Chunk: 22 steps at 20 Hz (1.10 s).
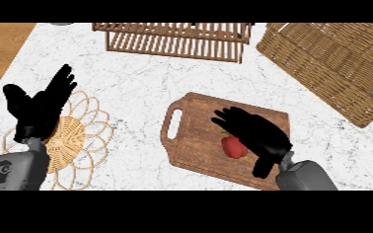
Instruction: Pick the bell pepper from the cutting board and place it in the basket
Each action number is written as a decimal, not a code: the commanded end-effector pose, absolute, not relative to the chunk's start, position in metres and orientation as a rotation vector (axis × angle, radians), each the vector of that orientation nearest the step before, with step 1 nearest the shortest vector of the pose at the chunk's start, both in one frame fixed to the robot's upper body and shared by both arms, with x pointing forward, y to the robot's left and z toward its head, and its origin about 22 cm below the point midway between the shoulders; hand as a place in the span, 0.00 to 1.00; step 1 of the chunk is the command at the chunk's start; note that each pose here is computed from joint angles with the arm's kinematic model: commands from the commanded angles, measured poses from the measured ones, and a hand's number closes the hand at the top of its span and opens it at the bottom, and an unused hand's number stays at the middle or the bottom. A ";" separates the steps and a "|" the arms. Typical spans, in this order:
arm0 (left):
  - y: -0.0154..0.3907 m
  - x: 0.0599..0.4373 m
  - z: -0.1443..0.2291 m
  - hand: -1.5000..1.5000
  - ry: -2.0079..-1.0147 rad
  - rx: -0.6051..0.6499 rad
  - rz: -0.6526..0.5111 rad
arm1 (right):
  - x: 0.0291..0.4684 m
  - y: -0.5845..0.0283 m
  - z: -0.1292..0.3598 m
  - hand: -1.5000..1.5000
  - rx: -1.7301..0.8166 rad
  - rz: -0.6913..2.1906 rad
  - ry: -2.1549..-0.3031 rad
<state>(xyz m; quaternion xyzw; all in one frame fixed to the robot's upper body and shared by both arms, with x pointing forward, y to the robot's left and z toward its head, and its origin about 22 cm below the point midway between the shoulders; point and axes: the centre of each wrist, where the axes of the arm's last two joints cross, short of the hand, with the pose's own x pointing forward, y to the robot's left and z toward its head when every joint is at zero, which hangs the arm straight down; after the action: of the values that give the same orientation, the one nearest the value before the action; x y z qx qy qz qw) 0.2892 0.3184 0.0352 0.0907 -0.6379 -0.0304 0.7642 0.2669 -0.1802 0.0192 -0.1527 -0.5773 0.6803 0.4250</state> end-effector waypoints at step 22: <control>0.314 0.296 0.044 0.50 -1.409 0.182 -0.075 | 0.299 -0.170 -0.002 1.00 -0.723 1.078 -1.145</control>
<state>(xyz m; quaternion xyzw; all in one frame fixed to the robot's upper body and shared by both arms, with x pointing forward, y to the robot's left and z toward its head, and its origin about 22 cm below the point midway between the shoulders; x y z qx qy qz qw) 0.2920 0.3169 0.0401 0.0845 -0.6408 -0.0358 0.7622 0.2882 -0.1560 -0.0035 -0.2675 -0.5329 0.5997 0.5337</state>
